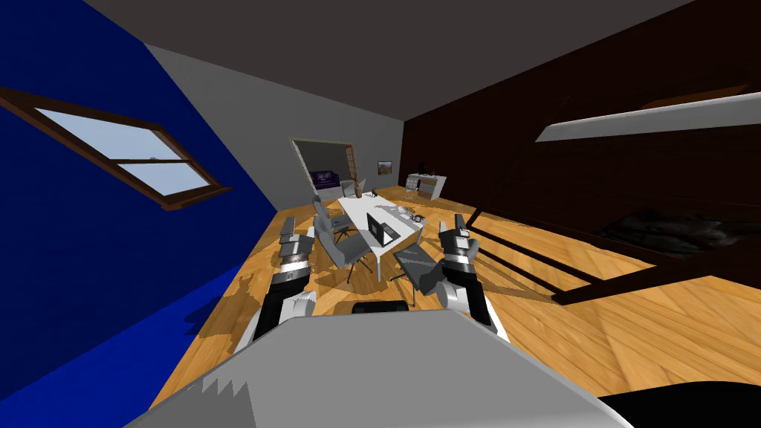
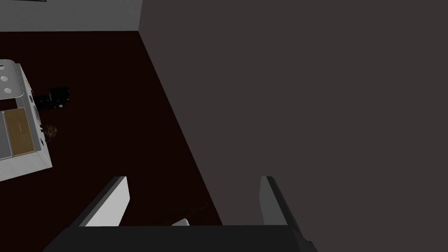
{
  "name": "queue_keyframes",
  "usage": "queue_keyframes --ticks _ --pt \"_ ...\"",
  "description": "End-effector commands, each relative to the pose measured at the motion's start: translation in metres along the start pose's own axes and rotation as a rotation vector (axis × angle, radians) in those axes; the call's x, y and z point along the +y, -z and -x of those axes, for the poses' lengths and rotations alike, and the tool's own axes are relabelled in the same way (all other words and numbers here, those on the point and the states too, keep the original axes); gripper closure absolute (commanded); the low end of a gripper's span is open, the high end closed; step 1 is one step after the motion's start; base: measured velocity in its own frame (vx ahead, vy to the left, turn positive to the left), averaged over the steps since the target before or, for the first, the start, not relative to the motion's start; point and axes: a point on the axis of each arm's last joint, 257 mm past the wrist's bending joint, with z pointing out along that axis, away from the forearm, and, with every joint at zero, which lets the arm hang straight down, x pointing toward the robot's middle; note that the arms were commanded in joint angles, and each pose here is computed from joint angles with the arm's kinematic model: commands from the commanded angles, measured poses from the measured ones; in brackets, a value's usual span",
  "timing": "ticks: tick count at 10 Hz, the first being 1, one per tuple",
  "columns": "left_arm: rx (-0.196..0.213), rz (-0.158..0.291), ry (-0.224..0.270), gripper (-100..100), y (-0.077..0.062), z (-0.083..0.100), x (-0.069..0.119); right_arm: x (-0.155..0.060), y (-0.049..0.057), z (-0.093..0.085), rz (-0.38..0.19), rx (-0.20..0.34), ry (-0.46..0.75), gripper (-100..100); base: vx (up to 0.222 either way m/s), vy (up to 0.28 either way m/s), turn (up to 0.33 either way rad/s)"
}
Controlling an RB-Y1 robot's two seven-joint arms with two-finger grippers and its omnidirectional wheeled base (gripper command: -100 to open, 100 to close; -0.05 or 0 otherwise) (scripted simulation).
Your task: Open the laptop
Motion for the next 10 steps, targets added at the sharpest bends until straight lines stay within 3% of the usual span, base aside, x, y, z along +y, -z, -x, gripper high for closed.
queue_keyframes --ticks 1,9,10 --pt "0.000 0.000 0.000 0 0.0000 0.0000 0.0000 0.0000 0.0000 0.0000 0.000 0.000 0.000 0 0.000 0.000 0.000" --pt "0.000 0.000 0.000 0 0.0000 0.0000 -0.0002 0.0002 -0.0001 0.0000 0.000 0.000 0.000 0 0.000 0.000 0.000" --pt "0.000 0.000 0.000 0 0.0000 0.0000 -0.0002 0.0018 -0.0028 -0.0062 0.009 0.035 0.046 -100 0.013 0.021 0.051"
